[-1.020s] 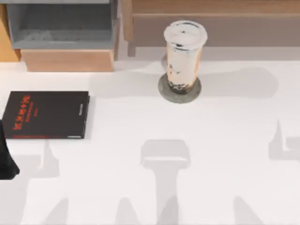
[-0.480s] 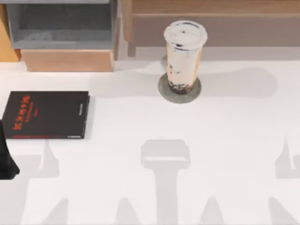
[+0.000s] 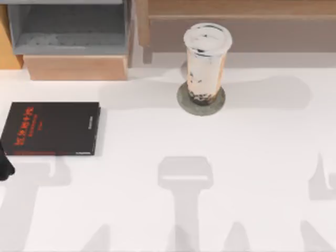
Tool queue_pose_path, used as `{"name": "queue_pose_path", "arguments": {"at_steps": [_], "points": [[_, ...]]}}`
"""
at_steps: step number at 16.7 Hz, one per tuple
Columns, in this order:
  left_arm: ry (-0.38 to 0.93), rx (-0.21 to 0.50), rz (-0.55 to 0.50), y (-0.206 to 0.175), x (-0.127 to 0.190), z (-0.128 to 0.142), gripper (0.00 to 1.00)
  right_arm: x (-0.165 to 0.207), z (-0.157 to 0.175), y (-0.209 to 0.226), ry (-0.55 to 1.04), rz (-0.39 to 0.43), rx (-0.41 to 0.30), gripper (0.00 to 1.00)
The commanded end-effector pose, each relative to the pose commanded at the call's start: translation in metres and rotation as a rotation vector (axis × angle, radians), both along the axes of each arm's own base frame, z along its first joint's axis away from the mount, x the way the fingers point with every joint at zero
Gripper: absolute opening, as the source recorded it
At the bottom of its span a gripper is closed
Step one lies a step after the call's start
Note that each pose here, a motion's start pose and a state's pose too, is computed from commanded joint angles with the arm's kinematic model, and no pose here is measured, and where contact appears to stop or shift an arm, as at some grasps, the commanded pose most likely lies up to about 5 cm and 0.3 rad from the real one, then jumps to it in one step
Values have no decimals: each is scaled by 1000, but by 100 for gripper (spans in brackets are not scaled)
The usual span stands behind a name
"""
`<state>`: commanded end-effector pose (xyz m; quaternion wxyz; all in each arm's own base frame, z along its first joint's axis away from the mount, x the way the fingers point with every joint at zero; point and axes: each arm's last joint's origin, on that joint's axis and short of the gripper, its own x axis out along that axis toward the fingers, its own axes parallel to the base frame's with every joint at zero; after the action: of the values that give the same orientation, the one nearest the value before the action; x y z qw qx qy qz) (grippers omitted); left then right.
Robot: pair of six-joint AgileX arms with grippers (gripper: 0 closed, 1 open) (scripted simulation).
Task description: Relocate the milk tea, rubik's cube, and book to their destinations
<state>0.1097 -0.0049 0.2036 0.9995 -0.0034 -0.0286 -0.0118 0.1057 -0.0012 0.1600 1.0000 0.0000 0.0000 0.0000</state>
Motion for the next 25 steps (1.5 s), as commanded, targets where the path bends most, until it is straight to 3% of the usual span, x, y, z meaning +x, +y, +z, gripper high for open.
{"name": "queue_pose_path", "arguments": {"at_steps": [4, 7, 9, 13, 17, 20, 25], "points": [[-37, -14, -27, -8, 29, 63, 100, 0, 0, 0, 0, 0, 0, 100], [-9, -19, -40, -21, 83, 97, 100, 0, 0, 0, 0, 0, 0, 100], [24, -18, -42, -35, 132, 106, 100, 0, 0, 0, 0, 0, 0, 100], [76, -10, -34, -67, 230, 90, 100, 0, 0, 0, 0, 0, 0, 100], [78, -9, -12, -93, 295, 60, 100, 0, 0, 0, 0, 0, 0, 100], [65, -12, 2, -103, 319, 47, 100, 0, 0, 0, 0, 0, 0, 100], [61, -13, 6, -104, 323, 44, 100, 0, 0, 0, 0, 0, 0, 100]]}}
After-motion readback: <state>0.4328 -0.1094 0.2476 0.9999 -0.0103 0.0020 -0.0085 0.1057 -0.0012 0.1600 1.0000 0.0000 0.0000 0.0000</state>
